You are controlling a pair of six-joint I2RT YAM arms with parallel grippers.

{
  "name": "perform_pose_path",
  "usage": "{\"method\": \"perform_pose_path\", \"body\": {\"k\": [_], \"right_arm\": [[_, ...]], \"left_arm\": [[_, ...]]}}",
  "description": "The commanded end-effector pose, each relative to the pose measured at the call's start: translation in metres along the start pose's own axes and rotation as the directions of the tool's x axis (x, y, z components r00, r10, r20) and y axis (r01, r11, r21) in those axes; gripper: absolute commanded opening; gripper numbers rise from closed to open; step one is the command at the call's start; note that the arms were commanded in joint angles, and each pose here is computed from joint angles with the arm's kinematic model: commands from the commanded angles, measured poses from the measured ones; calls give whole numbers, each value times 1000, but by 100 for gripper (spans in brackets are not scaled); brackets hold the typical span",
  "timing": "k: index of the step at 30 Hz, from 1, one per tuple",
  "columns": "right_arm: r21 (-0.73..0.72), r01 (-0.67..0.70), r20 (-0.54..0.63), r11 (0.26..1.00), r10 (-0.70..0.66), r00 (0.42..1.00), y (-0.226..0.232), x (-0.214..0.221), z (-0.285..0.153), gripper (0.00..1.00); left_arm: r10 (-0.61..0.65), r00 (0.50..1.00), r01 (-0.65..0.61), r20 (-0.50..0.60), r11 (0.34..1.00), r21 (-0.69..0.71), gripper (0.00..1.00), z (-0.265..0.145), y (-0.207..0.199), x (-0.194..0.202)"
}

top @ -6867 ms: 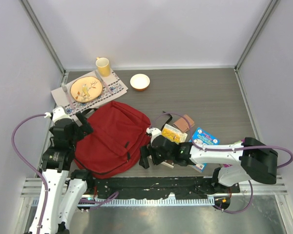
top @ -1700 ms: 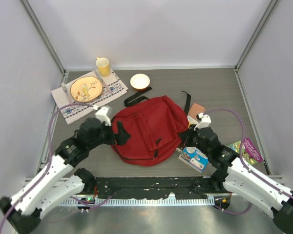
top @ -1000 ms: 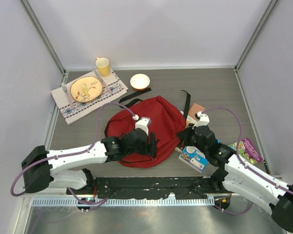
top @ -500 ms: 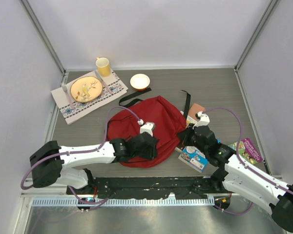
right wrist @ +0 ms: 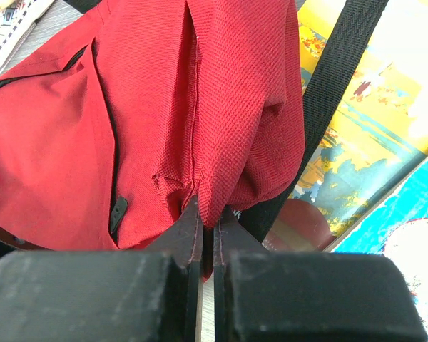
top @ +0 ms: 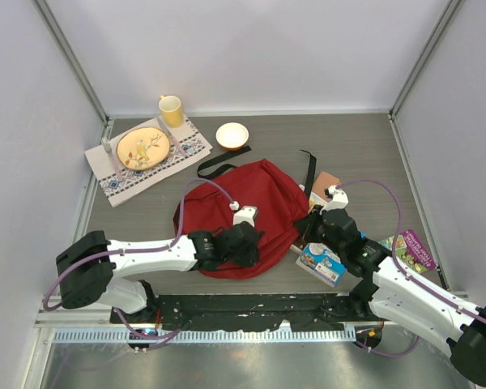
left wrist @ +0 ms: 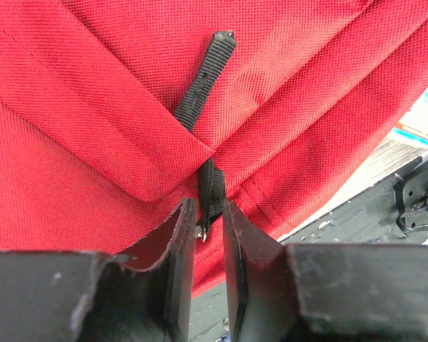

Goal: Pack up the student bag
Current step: Unzip the student bag at the center of the board.

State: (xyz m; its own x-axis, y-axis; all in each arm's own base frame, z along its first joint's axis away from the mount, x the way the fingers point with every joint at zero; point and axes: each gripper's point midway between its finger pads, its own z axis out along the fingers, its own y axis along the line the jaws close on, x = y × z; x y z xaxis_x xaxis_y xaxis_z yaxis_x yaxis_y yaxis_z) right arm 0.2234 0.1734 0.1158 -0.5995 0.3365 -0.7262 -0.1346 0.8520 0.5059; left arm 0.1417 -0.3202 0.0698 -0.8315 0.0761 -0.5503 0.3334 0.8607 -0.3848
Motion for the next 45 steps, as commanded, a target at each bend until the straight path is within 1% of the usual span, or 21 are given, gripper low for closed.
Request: {"method": "perform_pose_path", "body": {"k": [1, 3, 9, 13, 17, 18, 19, 22, 24, 29, 30, 33, 38, 41, 42, 44, 45], "right_arm": [[-38, -27, 78, 999, 30, 997, 11, -20, -1, 1], [-37, -28, 77, 999, 31, 997, 11, -19, -1, 1], [-39, -30, 79, 999, 33, 996, 12, -21, -1, 1], [-44, -31, 75, 999, 34, 997, 13, -20, -2, 1], [-48, -34, 79, 998, 37, 996, 14, -22, -3, 1], [-49, -34, 80, 998, 38, 996, 14, -22, -3, 1], [-49, -34, 80, 998, 38, 996, 14, -22, -3, 1], [-52, -35, 82, 998, 39, 996, 15, -22, -3, 1], [-53, -36, 82, 998, 40, 996, 15, -23, -3, 1], [-57, -37, 80, 998, 41, 996, 16, -22, -3, 1], [-57, -37, 79, 998, 42, 996, 16, -22, -3, 1], [-56, -37, 80, 998, 41, 996, 16, -23, -3, 1], [-46, -30, 77, 998, 34, 996, 15, -23, -1, 1], [-21, -22, 102, 1000, 24, 995, 13, -31, -2, 1], [-5, -12, 107, 1000, 12, 994, 11, -33, -2, 1], [27, -6, 143, 1000, 2, 990, 10, -46, -3, 1], [50, 6, 139, 999, -13, 990, 6, -47, -1, 1]], "left_arm": [[-6, 999, 6, 41, 1000, 1, 22, -1, -4, -10], [-7, 999, 7, 37, 1000, -2, 22, -1, -4, -8], [-10, 999, 11, 38, 1000, -22, 14, 1, 2, -6], [-17, 999, 19, 41, 999, -42, 13, 4, 7, -5], [-14, 999, 15, 32, 998, -53, 18, 7, 10, -1], [-12, 1000, 14, 27, 998, -57, 20, 9, 10, 0], [-11, 1000, 13, 25, 998, -59, 25, 10, 11, 1], [-14, 1000, 15, 18, 998, -65, 31, 13, 12, 3], [-12, 1000, 13, 15, 998, -64, 31, 13, 11, 4], [-6, 1000, 7, 16, 998, -67, 21, 15, 12, 4], [-5, 1000, 6, 19, 998, -64, 13, 15, 11, 3], [-6, 1000, 7, 22, 998, -60, 0, 15, 11, 3], [-16, 997, 18, 69, 999, -32, 0, 7, 8, -7], [-26, 994, 30, 107, 999, -36, 0, -1, 13, -12], [-31, 991, 36, 129, 999, -35, 0, -7, 16, -16], [-34, 990, 41, 135, 998, -52, 0, -14, 23, -14], [-41, 987, 50, 153, 997, -53, 0, -20, 26, -17]]}}
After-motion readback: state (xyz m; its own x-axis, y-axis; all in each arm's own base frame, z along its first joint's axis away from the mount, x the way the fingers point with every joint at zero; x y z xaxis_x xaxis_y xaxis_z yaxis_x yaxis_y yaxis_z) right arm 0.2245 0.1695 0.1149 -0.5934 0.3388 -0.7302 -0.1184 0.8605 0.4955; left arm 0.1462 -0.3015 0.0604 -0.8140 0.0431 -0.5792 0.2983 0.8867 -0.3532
